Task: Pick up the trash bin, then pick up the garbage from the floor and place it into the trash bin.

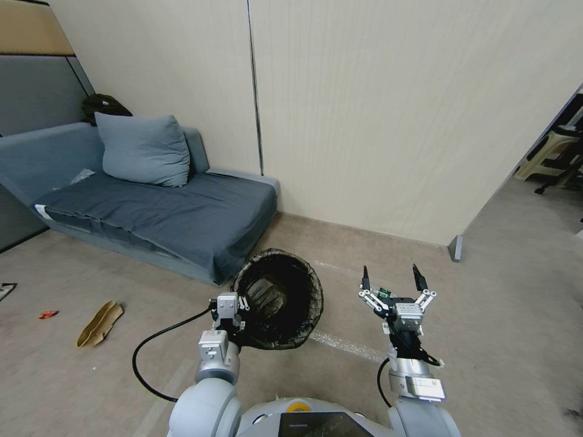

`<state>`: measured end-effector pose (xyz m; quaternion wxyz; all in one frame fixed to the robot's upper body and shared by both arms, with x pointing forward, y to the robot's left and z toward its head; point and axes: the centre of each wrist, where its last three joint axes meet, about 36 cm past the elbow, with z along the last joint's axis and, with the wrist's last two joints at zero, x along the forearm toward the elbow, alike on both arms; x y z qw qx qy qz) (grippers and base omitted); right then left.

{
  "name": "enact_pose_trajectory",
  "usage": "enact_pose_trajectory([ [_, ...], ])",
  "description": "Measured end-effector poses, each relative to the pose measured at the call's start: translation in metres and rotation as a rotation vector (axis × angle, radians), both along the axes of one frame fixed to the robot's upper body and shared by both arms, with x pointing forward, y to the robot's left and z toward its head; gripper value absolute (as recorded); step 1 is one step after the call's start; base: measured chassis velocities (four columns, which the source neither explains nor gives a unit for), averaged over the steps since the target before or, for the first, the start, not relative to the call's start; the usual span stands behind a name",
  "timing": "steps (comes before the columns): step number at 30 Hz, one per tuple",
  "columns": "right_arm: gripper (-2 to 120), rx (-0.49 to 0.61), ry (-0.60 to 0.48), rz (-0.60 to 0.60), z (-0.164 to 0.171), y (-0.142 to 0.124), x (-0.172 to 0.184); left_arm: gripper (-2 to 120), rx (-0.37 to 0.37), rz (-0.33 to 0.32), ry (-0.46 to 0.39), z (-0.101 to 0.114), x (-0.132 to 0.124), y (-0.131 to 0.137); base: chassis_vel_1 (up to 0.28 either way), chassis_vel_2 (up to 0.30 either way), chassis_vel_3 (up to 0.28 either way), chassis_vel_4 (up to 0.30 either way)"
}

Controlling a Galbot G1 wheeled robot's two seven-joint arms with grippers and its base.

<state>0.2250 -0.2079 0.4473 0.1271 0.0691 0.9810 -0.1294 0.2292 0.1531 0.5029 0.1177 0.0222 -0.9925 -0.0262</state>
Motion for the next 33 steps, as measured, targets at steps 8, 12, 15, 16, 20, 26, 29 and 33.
enact_pose_trajectory([
  [8, 100, 0.011, 0.018, -0.030, -0.004, -0.013, 0.014, 1, 0.004, 0.004, 0.006, -0.002, -0.001, 0.000, 0.000, 0.000, 0.000, 0.000],
  [12, 100, 0.037, 0.032, -0.076, -0.006, -0.034, 0.038, 1, 0.006, 0.002, 0.011, -0.004, -0.002, -0.002, 0.000, 0.000, 0.000, 0.000],
  [15, 100, 0.043, 0.033, -0.082, -0.005, -0.037, 0.041, 1, 0.007, -0.004, 0.014, -0.005, -0.003, -0.004, 0.000, 0.000, 0.000, 0.000],
  [16, 100, 0.044, 0.033, -0.083, -0.006, -0.037, 0.041, 1, 0.008, -0.007, 0.015, -0.006, -0.004, -0.006, 0.000, 0.000, 0.000, 0.000],
  [20, 100, 0.044, 0.035, -0.081, -0.006, -0.038, 0.042, 1, 0.010, -0.006, 0.013, -0.008, -0.004, -0.007, 0.000, 0.000, 0.000, 0.000],
  [26, 100, -0.004, 0.086, -0.037, -0.026, -0.063, 0.067, 1, 0.027, -0.004, 0.012, -0.009, -0.006, -0.007, 0.000, 0.000, 0.000, 0.000],
  [29, 100, -0.035, 0.122, -0.012, -0.040, -0.079, 0.081, 1, 0.029, -0.004, 0.011, -0.010, -0.006, -0.007, 0.000, 0.000, 0.000, 0.000],
  [33, 100, -0.078, 0.165, 0.007, -0.053, -0.105, 0.100, 1, 0.031, -0.006, 0.009, -0.010, -0.006, -0.006, 0.000, 0.000, 0.000, 0.000],
])
